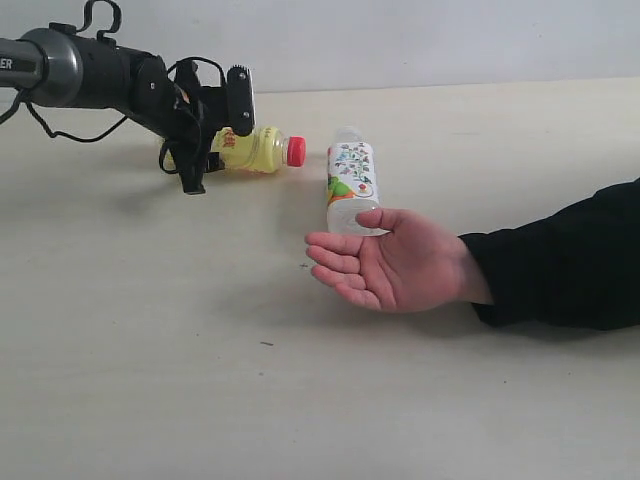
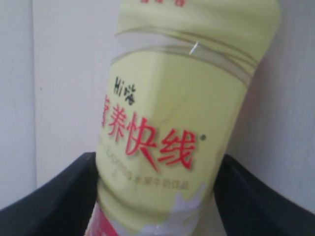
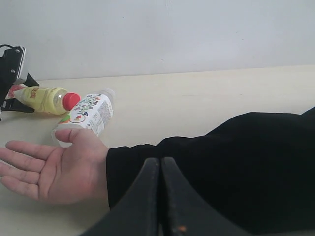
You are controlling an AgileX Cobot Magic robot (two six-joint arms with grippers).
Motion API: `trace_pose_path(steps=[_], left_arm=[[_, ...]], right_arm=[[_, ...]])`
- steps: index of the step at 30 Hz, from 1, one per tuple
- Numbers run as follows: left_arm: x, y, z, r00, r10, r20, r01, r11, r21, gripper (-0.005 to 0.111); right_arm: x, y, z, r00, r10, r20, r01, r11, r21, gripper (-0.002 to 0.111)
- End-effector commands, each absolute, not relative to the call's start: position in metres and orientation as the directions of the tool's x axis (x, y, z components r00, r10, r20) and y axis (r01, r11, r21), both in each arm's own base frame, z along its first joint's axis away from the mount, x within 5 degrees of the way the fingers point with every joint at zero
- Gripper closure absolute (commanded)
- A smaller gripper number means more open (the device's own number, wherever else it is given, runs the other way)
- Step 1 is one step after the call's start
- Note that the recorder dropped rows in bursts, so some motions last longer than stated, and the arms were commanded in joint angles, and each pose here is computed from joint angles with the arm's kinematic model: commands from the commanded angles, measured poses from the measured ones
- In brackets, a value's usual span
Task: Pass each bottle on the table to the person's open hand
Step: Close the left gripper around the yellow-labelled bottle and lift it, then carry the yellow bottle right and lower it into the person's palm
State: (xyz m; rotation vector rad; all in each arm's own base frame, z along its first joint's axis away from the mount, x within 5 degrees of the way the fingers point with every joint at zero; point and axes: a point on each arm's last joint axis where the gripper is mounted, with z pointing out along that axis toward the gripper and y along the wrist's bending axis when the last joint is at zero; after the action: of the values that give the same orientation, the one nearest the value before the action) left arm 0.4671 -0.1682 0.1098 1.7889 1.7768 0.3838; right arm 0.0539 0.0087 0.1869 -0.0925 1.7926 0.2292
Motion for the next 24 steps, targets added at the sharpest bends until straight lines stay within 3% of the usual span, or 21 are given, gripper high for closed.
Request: trace_pose_path(steps=[1,4,11,18,24], left_arm=[[0.466,-0.168,0.109,0.065,0.980,-0.190,0.821,0.056,0.568,0.089],[0.464,-0.167,0.108,0.058,0.982,-0.180,0.838,0.050,0.543,0.106],[0.458,-0.165,0.119,0.042,0.985,-0.169,0.862,0.050,0.504,0.107],[0.452,-0.162,0.153,-0.075,0.969,-0.235,0.858,0.183,0.480,0.107],[0.437,-0.168,0.168,-0.138,0.965,-0.223,0.892,0.219,0.396,0.107]], right_arm=[[0.054,0.009,0.186,-0.225,0.053,-0.973,-0.193,0.976,0.098,0.108],[0.054,0.009,0.186,-0.225,0.053,-0.973,-0.193,0.976,0.098,0.108],[0.054,0.009,0.186,-0.225,0.053,-0.973,-0.193,0.976,0.098,0.108],[0.054,0.009,0.186,-0.225,0.053,-0.973,-0.193,0.976,0.098,0.108],[0.054,0.009,0.186,-0.225,0.053,-0.973,-0.193,0.976,0.098,0.108]])
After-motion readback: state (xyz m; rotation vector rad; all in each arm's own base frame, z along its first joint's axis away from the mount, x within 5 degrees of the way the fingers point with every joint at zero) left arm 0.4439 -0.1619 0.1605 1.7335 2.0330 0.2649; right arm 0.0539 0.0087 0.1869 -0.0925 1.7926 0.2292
